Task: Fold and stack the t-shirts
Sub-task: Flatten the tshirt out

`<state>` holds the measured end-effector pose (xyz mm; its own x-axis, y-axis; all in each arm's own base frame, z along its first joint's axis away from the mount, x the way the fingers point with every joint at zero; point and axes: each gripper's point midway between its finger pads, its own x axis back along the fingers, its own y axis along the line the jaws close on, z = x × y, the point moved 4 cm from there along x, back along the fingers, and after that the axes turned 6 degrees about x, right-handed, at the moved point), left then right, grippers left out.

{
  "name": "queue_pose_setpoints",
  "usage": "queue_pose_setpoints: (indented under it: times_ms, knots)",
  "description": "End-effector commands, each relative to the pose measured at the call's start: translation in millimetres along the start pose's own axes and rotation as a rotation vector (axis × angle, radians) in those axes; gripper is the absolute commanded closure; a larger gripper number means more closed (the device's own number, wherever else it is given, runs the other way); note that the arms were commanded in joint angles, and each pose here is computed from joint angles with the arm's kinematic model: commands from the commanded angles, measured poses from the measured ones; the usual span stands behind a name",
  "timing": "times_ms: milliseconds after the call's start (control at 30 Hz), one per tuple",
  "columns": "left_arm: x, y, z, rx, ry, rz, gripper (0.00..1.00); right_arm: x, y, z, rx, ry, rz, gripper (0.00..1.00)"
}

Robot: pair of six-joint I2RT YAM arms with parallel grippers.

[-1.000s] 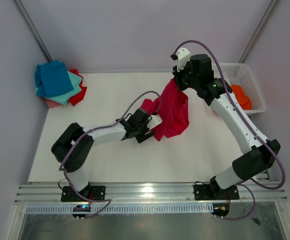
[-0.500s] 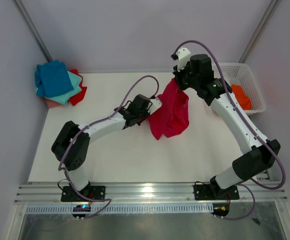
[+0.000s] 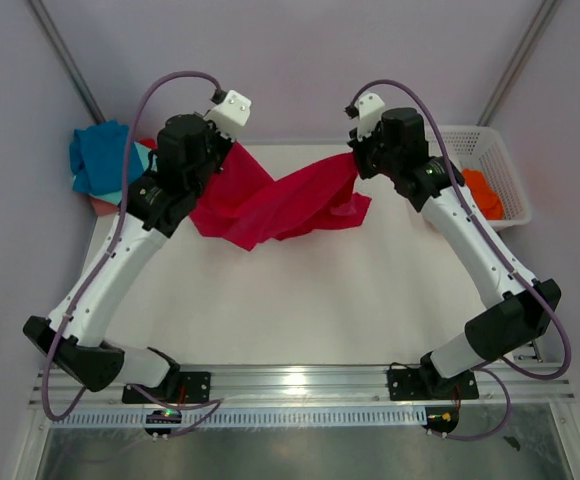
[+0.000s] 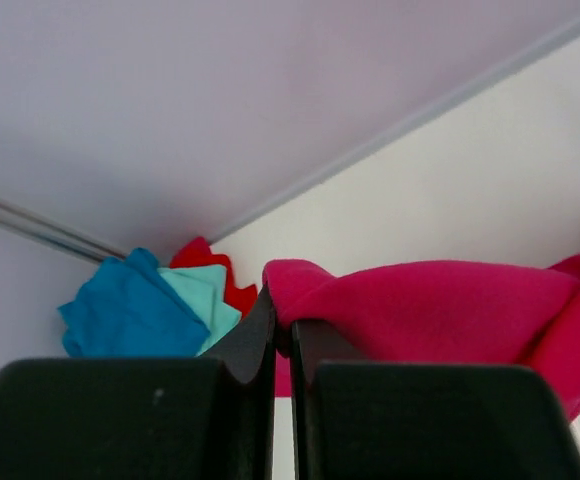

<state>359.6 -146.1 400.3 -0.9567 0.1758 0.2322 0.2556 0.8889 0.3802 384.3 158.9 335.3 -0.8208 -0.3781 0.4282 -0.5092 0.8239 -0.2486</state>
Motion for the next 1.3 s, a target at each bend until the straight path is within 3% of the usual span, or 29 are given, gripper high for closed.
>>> queue_pose_setpoints:
  times_ms: [0,200,400,567,733,933,1033,1267]
  knots:
    - [29,31,-19,-0.021,-0.023,-0.083,1.0,21,-15,-29,0.003,-0.104,0.062,0.97]
    - [67,62,-40,-0.04,-0.087,-0.168,1.0,43,-29,-48,0.012,-0.133,0.139,0.97]
    - [107,78,-35,-0.066,-0.091,-0.185,1.0,58,-34,-33,0.032,-0.096,0.195,0.97]
    - [127,71,-12,-0.066,-0.07,-0.118,1.0,59,-22,3,0.038,-0.012,0.155,0.97]
    - [119,49,21,-0.083,0.002,-0.039,1.0,53,-12,32,0.027,0.068,0.12,0.97]
    - [120,37,32,-0.107,0.032,0.046,1.0,64,-2,45,0.015,0.112,0.069,0.97]
    - [126,33,32,-0.114,0.036,0.099,1.0,85,-1,41,0.015,0.09,0.066,0.97]
    - [151,21,21,-0.035,-0.026,0.233,1.0,155,-5,5,0.045,-0.091,0.085,0.97]
